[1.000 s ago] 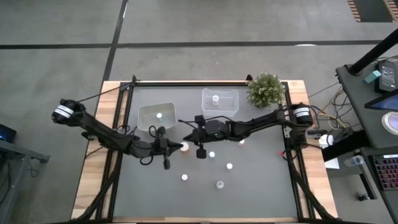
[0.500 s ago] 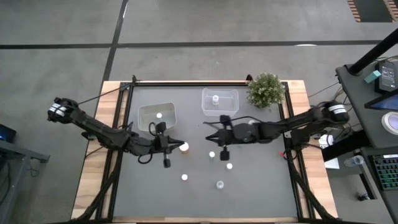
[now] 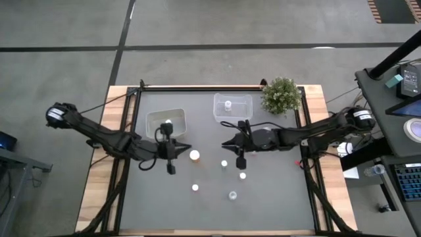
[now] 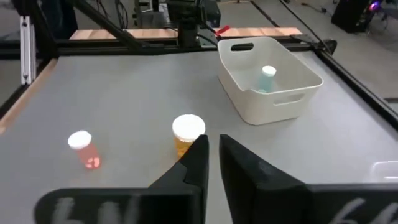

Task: Pick and place medicine bottles into bin by pill shape (circle, oval)
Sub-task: Put the big orange pill bottle into the transparent bin

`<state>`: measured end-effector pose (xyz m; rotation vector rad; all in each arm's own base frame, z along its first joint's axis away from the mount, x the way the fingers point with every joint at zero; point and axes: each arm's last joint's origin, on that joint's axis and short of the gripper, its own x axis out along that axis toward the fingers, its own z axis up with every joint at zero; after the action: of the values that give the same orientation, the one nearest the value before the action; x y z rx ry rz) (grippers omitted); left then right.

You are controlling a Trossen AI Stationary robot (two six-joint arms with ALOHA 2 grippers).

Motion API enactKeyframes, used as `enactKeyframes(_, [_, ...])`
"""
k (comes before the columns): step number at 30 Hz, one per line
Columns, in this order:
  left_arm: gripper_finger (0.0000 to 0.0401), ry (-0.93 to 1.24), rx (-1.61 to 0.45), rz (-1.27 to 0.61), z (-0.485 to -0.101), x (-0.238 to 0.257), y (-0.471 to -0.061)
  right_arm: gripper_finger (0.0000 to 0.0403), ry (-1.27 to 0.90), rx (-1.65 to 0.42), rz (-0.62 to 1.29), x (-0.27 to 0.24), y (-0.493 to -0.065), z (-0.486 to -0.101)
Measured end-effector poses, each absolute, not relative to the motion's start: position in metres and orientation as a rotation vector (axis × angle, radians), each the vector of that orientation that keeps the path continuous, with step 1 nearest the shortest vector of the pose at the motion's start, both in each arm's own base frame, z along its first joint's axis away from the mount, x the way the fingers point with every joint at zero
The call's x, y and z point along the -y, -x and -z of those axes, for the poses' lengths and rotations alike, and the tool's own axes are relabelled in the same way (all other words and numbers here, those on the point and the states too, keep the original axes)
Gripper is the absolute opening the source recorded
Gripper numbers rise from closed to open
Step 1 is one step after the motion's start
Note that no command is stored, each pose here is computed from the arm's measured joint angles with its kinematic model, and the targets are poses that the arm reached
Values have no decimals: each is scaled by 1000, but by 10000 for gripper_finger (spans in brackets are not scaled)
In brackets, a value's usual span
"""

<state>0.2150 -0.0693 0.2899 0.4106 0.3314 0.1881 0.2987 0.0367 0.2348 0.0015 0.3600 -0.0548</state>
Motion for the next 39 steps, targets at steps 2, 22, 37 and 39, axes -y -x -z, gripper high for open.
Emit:
enactKeyframes(2, [0,-474,-316,-211,-295,66,-209,55,-25,-367,60,-38,-308,-234])
enactKeyframes(22, [0,-519,-172,-252,-280,50,-170,290,44,-922,87,-55,-440,-197])
enactKeyframes(37, [0,-522,-179,-246,-278,51,-171,293,70,-958,76,-45,-479,-163])
enactKeyframes(39, [0,-522,-178,-246,-278,51,-171,284,69,-955,74,-46,-480,-161])
